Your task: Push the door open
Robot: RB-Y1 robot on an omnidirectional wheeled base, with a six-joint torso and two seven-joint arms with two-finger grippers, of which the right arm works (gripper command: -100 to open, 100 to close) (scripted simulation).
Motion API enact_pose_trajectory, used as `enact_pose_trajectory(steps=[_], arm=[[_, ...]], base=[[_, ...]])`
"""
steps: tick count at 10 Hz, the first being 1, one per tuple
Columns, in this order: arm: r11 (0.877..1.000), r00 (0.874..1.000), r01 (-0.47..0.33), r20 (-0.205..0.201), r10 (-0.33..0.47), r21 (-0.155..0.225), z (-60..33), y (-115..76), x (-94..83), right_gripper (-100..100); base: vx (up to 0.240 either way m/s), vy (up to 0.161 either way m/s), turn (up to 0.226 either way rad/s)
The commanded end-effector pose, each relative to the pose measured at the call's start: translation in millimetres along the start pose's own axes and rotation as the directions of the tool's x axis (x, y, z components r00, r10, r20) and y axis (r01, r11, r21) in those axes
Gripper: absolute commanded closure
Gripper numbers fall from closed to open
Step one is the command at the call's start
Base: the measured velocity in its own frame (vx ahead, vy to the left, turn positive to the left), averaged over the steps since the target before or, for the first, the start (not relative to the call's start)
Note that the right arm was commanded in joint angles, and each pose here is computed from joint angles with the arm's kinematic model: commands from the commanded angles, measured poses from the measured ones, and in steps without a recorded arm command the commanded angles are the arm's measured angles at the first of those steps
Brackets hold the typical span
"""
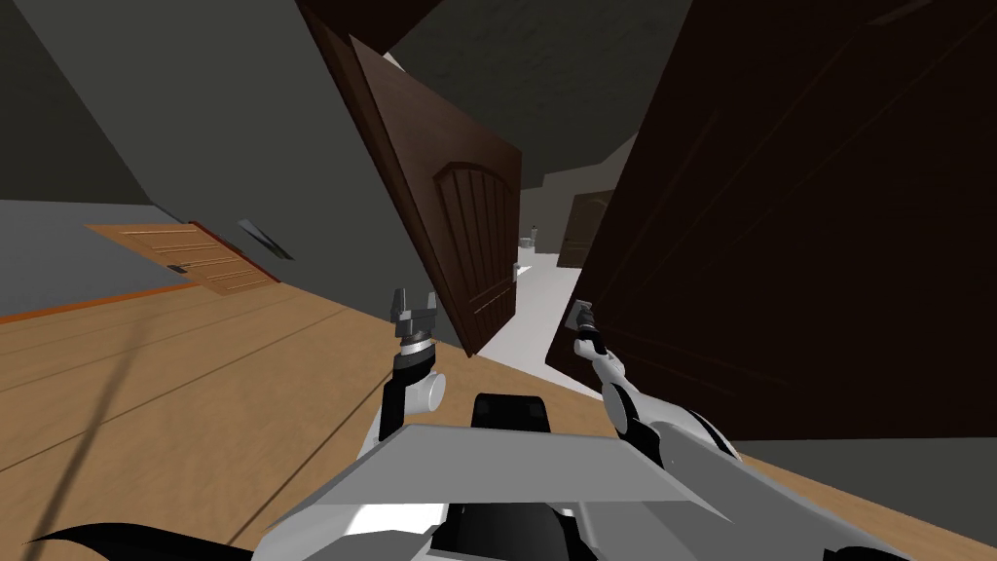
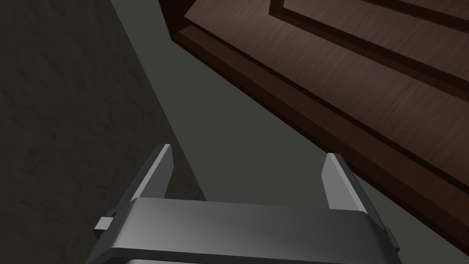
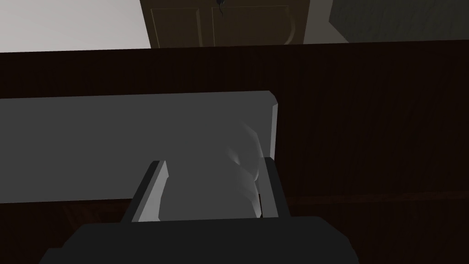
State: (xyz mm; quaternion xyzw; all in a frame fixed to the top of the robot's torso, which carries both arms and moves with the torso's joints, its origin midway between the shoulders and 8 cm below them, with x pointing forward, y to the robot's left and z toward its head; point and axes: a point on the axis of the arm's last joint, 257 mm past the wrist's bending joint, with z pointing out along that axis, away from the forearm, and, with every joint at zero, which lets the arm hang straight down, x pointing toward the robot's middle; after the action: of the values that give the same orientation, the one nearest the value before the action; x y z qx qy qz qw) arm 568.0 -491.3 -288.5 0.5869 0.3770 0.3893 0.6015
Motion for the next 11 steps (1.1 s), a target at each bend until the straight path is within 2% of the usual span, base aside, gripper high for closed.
enact_pose_trajectory(steps=[1,4,5,7,8,10,11], arm=[[1.000,1.000,0.006,0.030,-0.005,-0.026,4.4,12.2,-13.6,100],[1.000,0.998,0.007,0.068,-0.005,-0.027,3.9,12.6,-25.4,100],[1.000,0.996,0.007,0.094,-0.005,-0.026,3.3,12.5,-33.3,100],[1.000,0.996,0.007,0.094,-0.005,-0.020,2.4,9.5,-33.4,100],[1.000,0.993,0.008,0.120,-0.005,-0.025,2.4,12.1,-41.2,100],[1.000,0.993,0.007,0.121,-0.007,-0.001,-1.2,1.0,-41.4,100],[1.000,0.993,0.008,0.120,-0.005,-0.025,2.4,12.1,-41.2,100]], base=[[0.089,-0.015,0.006],[0.093,-0.016,0.010],[0.127,-0.016,0.029],[0.086,-0.007,-0.004],[0.076,-0.018,0.014],[0.059,-0.011,0.004],[0.000,0.000,0.000]])
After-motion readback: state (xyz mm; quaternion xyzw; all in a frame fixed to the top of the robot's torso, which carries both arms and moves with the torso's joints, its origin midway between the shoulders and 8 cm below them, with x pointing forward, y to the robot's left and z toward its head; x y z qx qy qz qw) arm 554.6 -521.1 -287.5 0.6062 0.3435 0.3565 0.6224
